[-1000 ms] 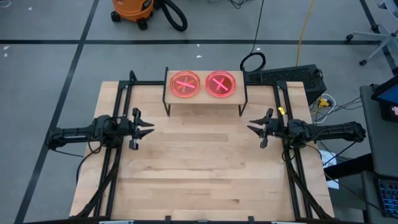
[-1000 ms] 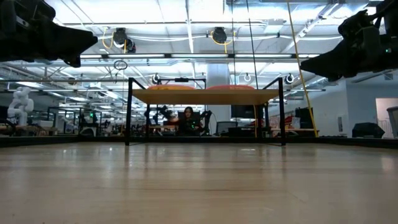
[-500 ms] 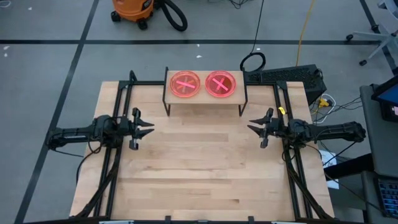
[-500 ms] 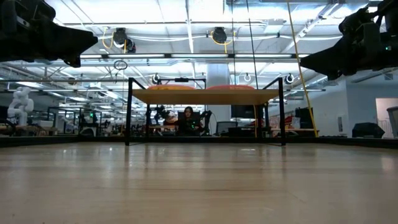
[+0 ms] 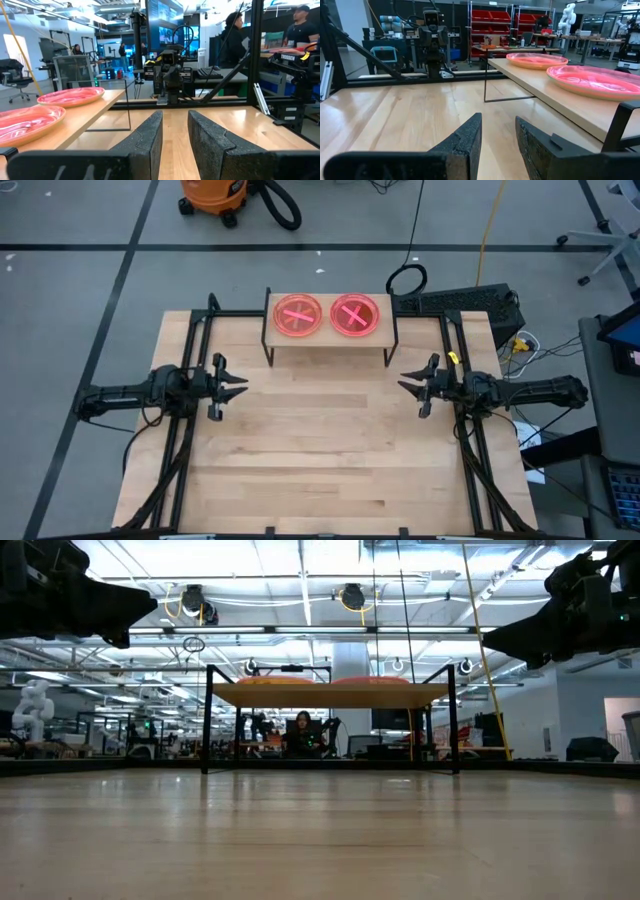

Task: Place and stack plates onto a shelf
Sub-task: Return to Home Position

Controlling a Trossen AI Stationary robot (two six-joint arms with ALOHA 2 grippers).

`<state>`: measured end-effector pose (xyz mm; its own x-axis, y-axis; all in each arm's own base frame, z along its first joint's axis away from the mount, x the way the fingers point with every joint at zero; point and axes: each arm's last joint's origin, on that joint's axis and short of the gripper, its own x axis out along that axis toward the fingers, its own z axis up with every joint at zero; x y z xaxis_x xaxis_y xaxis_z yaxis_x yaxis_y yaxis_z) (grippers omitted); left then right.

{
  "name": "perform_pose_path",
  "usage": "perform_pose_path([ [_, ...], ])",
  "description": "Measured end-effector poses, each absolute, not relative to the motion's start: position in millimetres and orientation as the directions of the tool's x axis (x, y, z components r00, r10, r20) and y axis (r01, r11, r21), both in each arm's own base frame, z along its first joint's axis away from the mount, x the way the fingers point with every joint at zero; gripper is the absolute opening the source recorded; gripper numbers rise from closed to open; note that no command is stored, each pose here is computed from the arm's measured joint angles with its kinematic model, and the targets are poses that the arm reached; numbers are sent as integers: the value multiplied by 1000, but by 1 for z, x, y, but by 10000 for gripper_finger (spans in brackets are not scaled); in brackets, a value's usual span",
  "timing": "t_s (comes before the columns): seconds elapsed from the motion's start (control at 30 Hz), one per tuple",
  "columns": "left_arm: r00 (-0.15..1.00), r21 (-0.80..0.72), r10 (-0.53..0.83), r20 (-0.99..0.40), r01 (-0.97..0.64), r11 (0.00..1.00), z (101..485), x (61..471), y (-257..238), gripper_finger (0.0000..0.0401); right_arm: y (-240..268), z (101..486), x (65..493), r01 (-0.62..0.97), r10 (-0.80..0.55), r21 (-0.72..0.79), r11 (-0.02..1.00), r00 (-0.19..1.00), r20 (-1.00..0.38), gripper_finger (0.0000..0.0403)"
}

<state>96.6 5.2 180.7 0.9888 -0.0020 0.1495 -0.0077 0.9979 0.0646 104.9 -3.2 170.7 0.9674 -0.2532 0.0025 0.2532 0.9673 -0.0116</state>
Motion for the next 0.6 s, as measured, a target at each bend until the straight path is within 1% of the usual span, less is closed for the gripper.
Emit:
perform_pose_path([
  [0.13,989,65,-2,149,-8,998,181,97,5,99,-4,173,103,257,-257,-2,966,966,33,105],
  [0.27,989,65,-2,150,-8,998,181,97,5,99,-5,182,95,263,-265,31,964,955,135,105],
  [0.4,989,65,-1,150,-9,998,181,97,5,99,-6,189,93,268,-273,54,962,940,203,105],
  [0.6,988,66,0,157,-10,998,182,96,5,99,-9,189,93,304,-308,54,951,929,205,105],
])
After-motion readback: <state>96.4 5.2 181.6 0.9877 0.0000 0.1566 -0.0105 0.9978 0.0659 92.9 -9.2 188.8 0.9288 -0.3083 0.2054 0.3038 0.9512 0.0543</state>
